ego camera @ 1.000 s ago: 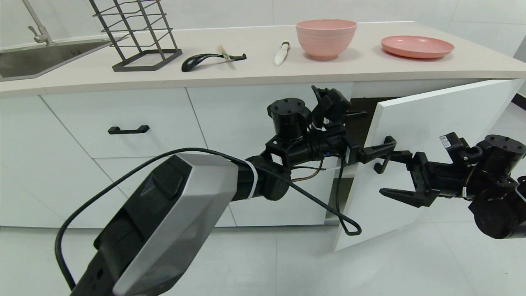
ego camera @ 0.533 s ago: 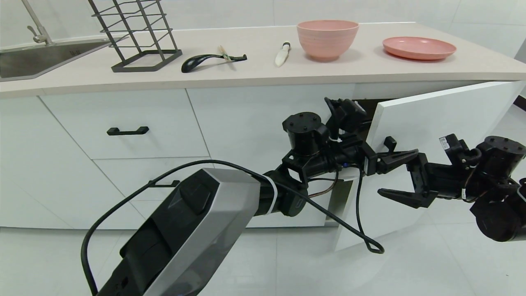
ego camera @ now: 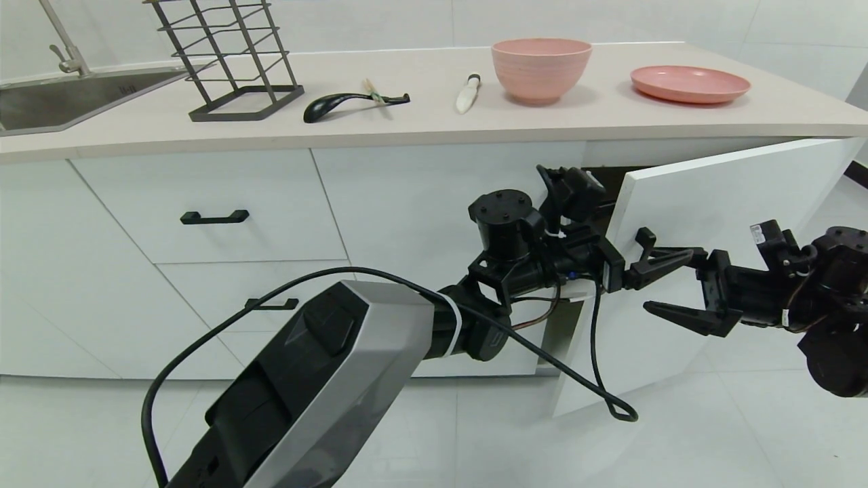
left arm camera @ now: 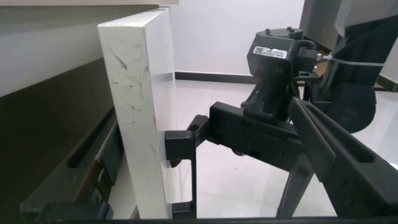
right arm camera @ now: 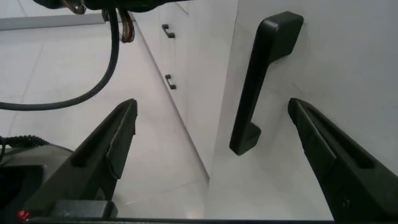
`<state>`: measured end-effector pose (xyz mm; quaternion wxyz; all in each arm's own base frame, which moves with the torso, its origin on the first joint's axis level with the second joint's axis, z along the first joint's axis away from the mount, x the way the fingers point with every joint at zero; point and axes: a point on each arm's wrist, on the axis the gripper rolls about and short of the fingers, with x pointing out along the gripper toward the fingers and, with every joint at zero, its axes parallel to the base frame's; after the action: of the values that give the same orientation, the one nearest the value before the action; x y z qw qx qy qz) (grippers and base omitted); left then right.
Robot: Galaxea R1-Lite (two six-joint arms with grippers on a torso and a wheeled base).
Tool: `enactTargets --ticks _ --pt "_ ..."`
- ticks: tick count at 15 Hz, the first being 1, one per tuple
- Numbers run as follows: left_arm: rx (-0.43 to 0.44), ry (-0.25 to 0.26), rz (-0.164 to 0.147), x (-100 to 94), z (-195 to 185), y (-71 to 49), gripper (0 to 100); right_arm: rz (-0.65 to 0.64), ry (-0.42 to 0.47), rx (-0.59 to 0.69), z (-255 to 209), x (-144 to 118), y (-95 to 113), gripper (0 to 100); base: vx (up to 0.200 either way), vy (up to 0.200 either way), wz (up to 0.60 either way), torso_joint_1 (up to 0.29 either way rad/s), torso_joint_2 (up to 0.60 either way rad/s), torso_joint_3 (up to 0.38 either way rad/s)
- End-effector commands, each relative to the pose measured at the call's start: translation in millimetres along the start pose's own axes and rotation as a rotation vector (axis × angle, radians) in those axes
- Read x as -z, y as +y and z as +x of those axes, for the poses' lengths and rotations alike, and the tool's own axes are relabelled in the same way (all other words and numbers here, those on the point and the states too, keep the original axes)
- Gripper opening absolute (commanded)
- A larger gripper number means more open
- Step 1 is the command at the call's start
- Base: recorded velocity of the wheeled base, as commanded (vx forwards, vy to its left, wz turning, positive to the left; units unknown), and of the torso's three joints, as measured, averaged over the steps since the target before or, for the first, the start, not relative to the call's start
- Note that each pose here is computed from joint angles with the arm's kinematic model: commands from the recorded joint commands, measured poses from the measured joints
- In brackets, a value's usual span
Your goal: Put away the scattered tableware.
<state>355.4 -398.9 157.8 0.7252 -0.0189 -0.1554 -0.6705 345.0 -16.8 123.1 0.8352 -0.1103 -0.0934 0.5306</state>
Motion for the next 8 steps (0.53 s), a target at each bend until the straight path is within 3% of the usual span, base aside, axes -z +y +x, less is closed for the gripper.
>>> enactTargets --ticks 1,4,6,8 --pt "0.009 -0.003 0.001 -0.2 1 -1.1 100 0.033 0.014 0.024 -3 8 -1 100 0.000 0.000 0.00 0.000 0.00 0.000" --pt "0.009 -0.006 0.003 -1.2 2 -2.4 100 0.017 0.026 0.070 -6 4 4 100 0.000 0.000 0.00 0.000 0.00 0.000" --pt "-0.018 -0.014 0.006 -4.8 4 -4.3 100 0.007 0.062 0.218 -15 -16 28 100 0.000 0.000 0.00 0.000 0.00 0.000" --pt "-0.070 -0.012 0.001 -4.4 5 -5.0 100 -0.029 0.048 0.245 -28 -49 56 100 0.000 0.000 0.00 0.000 0.00 0.000"
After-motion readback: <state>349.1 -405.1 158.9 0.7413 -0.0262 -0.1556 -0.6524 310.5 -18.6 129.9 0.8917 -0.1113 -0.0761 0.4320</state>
